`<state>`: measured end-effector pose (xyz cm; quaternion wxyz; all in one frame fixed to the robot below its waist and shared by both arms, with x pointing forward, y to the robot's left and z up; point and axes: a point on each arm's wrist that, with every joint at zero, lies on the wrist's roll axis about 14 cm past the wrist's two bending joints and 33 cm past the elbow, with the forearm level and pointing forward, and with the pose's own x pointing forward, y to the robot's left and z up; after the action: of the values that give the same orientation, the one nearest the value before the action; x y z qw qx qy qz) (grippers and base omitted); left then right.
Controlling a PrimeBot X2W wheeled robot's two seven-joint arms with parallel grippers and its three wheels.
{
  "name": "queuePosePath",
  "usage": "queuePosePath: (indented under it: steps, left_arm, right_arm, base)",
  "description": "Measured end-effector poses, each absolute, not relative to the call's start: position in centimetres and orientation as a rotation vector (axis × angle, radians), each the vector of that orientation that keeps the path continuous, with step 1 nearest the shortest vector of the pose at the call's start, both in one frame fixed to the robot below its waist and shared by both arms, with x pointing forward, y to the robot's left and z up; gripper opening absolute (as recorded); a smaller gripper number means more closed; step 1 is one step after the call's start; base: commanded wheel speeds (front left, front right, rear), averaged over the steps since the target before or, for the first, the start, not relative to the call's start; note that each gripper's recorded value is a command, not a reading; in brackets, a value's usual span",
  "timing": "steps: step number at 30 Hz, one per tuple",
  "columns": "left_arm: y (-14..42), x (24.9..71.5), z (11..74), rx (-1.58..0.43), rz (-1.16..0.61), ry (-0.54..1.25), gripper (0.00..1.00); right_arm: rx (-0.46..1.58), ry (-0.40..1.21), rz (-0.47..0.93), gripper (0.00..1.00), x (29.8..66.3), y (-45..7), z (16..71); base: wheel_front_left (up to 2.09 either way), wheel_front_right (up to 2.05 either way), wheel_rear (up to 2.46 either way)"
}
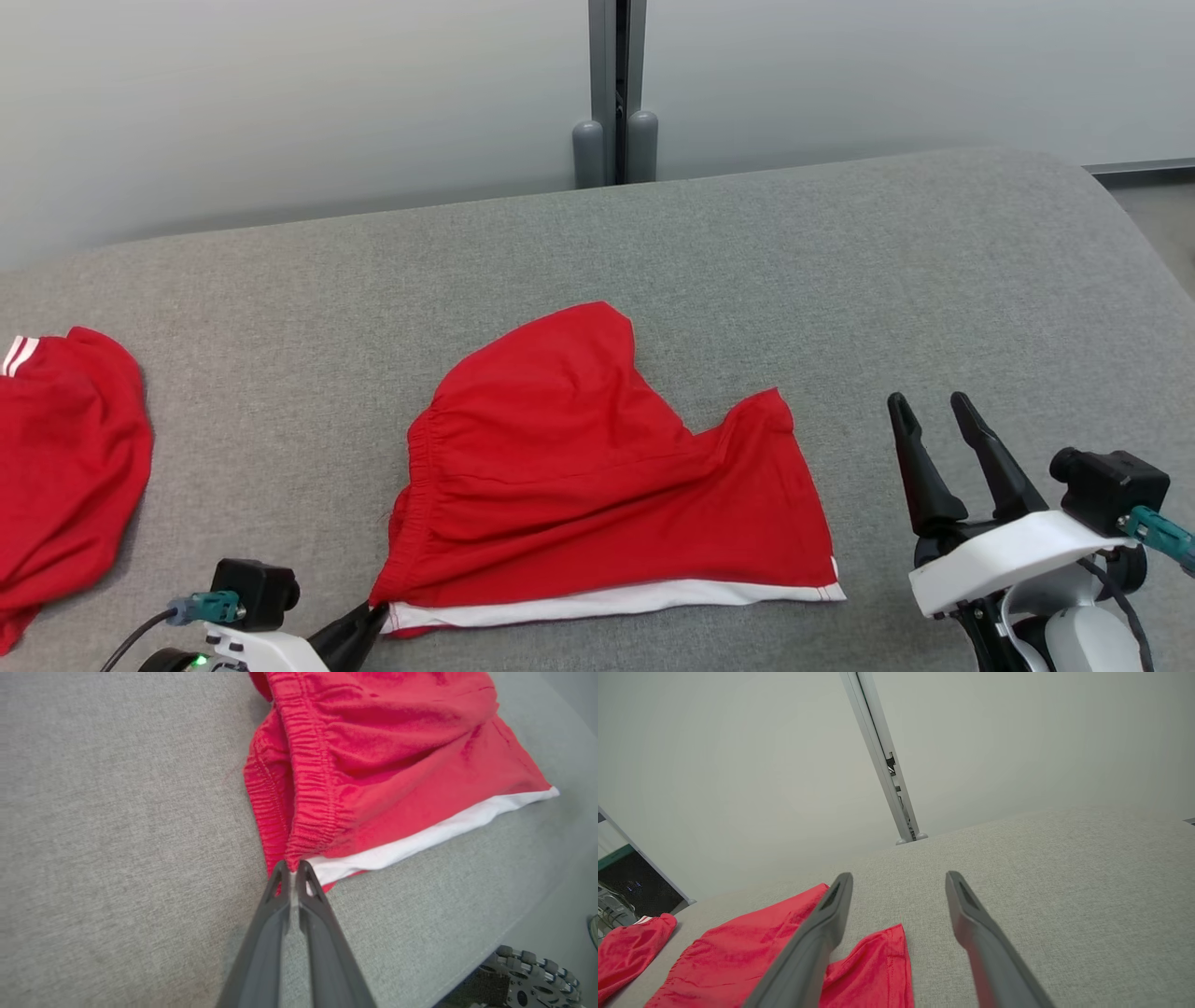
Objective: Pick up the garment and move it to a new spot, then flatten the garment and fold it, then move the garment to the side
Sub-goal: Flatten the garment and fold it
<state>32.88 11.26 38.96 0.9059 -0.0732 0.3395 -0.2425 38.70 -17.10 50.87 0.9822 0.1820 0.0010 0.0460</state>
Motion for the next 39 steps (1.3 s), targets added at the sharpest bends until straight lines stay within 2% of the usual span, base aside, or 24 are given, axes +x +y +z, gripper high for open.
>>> queuePosePath:
  steps: [1,8,12,16,19,25,32,39]
  left_arm:
    - [11.4,32.9,39.0,-0.156,-0.495,0.694,1.0]
    - [13.1,33.6,41.1,-0.176,-0.425,0.587,1.0]
    - [15.5,36.2,45.5,-0.156,-0.306,0.368,1.0]
    - [18.9,38.1,50.6,-0.183,-0.115,0.107,1.0]
    - [20.2,38.2,52.8,-0.203,-0.049,0.001,1.0]
    - [20.8,37.5,53.1,-0.216,-0.01,-0.046,1.0]
    - [21.3,36.5,53.2,-0.231,0.024,-0.094,1.0]
    - [20.4,35.7,50.9,-0.225,-0.003,-0.052,1.0]
  right_arm:
    - [0.367,0.008,0.093,1.0,38.7,-17.1,50.8]
    - [0.371,0.012,0.105,1.0,38.4,-16.8,50.8]
    - [0.368,0.007,0.122,1.0,38.2,-16.4,51.0]
    - [0.367,-0.058,0.16,1.0,38.2,-15.4,52.7]
    - [0.353,-0.112,0.156,1.0,38.1,-15.7,53.8]
    - [0.336,-0.193,0.132,1.0,37.8,-16.5,55.2]
    - [0.308,-0.163,0.088,1.0,36.6,-17.2,53.5]
    - [0.263,-0.145,0.082,1.0,36.3,-17.1,52.7]
  base:
    - [0.0,0.0,0.0]
    - [0.0,0.0,0.0]
    - [0.0,0.0,0.0]
    - [0.0,0.0,0.0]
    - [0.0,0.0,0.0]
    - [0.0,0.0,0.0]
    - [0.0,0.0,0.0]
    - [0.0,0.0,0.0]
